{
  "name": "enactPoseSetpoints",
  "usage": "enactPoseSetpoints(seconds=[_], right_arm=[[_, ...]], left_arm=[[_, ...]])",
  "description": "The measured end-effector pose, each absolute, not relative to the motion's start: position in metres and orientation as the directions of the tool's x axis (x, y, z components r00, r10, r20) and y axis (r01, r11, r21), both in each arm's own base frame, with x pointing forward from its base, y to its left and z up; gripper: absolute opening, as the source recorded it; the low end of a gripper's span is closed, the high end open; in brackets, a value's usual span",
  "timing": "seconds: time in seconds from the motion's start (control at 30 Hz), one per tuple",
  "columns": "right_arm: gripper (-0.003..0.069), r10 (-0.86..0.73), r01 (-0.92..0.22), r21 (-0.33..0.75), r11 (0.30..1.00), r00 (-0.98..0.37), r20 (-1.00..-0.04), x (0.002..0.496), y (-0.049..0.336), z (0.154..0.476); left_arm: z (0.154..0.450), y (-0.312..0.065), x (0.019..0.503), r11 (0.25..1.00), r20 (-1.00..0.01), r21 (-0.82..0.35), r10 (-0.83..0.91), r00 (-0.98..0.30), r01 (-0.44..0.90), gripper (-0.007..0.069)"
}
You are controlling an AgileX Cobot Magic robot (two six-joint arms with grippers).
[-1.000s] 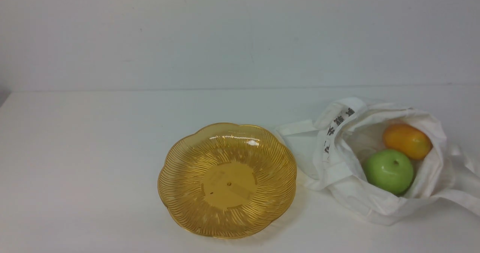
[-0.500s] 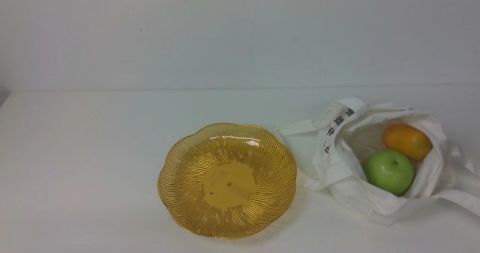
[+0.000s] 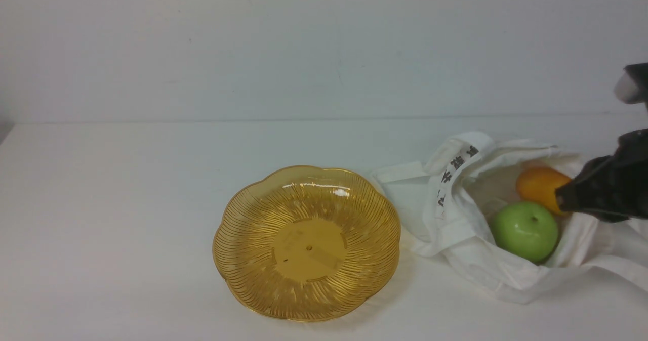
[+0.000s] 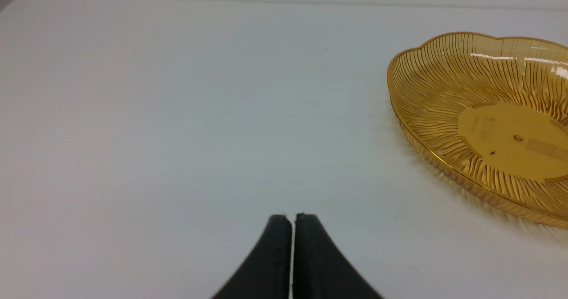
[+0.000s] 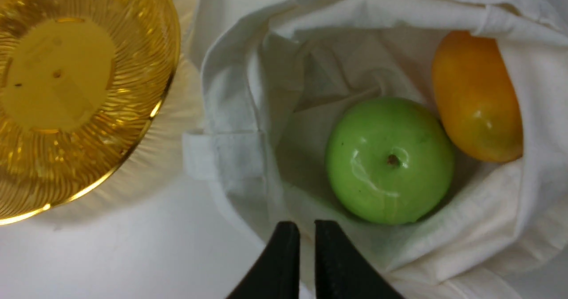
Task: Take the fruit out of the cloth bag on the white table and place them on a plate.
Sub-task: 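Reach into the cloth bag and grasp a fruit inside it with the right gripper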
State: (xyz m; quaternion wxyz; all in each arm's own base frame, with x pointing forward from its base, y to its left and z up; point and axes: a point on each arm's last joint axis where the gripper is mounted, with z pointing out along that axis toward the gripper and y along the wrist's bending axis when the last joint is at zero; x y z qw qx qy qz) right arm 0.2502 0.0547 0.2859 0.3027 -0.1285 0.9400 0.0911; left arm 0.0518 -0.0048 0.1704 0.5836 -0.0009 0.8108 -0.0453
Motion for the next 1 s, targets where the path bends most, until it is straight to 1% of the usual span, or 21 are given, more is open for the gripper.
enactPoseSetpoints(seconds=[0.07, 0.13, 0.17, 0.2, 0.27, 0.3, 0.33, 0.37, 0.4, 0.43, 0.47, 0.53, 0.63, 0.83, 1.0], right_arm=[[0.0098, -0.185, -0.285, 0.083, 0.955, -0.791, -0.584, 0.260, 0.058, 0.276], [0.0169, -0.175, -0.264, 0.078, 0.961, -0.805, -0.567, 0.270, 0.060, 0.263], [0.0169, -0.175, -0.262, 0.077, 0.962, -0.807, -0.564, 0.271, 0.060, 0.261], [0.0258, -0.175, -0.252, 0.071, 0.965, -0.826, -0.536, 0.279, 0.060, 0.248], [0.0357, -0.181, -0.244, 0.064, 0.968, -0.850, -0.495, 0.286, 0.061, 0.233], [0.0377, -0.182, -0.243, 0.064, 0.968, -0.852, -0.491, 0.286, 0.061, 0.232], [0.0439, -0.180, -0.234, 0.058, 0.970, -0.863, -0.473, 0.290, 0.061, 0.224], [0.0449, -0.180, -0.234, 0.057, 0.971, -0.863, -0.473, 0.290, 0.061, 0.223], [0.0544, -0.178, -0.222, 0.044, 0.974, -0.872, -0.456, 0.295, 0.060, 0.214], [0.0593, -0.176, -0.215, 0.035, 0.976, -0.875, -0.451, 0.297, 0.059, 0.210], [0.0627, -0.174, -0.206, 0.025, 0.978, -0.877, -0.448, 0.300, 0.059, 0.205], [0.0664, -0.171, -0.197, 0.011, 0.980, -0.877, -0.449, 0.304, 0.058, 0.201], [0.0686, -0.173, -0.190, -0.010, 0.982, -0.871, -0.459, 0.309, 0.057, 0.194], [0.0691, -0.180, -0.181, -0.042, 0.982, -0.868, -0.463, 0.319, 0.056, 0.179], [0.0688, -0.162, -0.166, -0.033, 0.986, -0.872, -0.463, 0.322, 0.056, 0.173]], left_arm=[[0.170, -0.005, 0.052, 0.996, -0.946, -0.075, -0.054, -0.319, 0.052, -0.0008], [0.170, -0.005, 0.052, 0.996, -0.946, -0.075, -0.054, -0.319, 0.052, -0.0008], [0.170, -0.005, 0.052, 0.996, -0.946, -0.075, -0.054, -0.319, 0.052, -0.0008], [0.170, -0.005, 0.052, 0.996, -0.946, -0.075, -0.054, -0.319, 0.052, -0.0008], [0.170, -0.005, 0.052, 0.996, -0.946, -0.075, -0.054, -0.319, 0.052, -0.0008], [0.170, -0.005, 0.052, 0.996, -0.946, -0.075, -0.054, -0.319, 0.052, -0.0008], [0.170, -0.005, 0.052, 0.996, -0.946, -0.075, -0.054, -0.319, 0.052, -0.0008], [0.170, -0.005, 0.052, 0.996, -0.946, -0.075, -0.054, -0.319, 0.052, -0.0008], [0.170, -0.005, 0.052, 0.996, -0.946, -0.075, -0.054, -0.319, 0.052, -0.0008], [0.170, -0.005, 0.052, 0.996, -0.946, -0.075, -0.054, -0.319, 0.052, -0.0008], [0.170, -0.005, 0.052, 0.996, -0.946, -0.075, -0.054, -0.319, 0.052, -0.0008], [0.170, -0.005, 0.052, 0.996, -0.946, -0.075, -0.054, -0.319, 0.052, -0.0008], [0.170, -0.005, 0.052, 0.996, -0.946, -0.075, -0.054, -0.319, 0.052, -0.0008], [0.170, -0.005, 0.052, 0.996, -0.946, -0.075, -0.054, -0.319, 0.052, -0.0008], [0.170, -0.005, 0.052, 0.996, -0.946, -0.075, -0.054, -0.319, 0.052, -0.0008]])
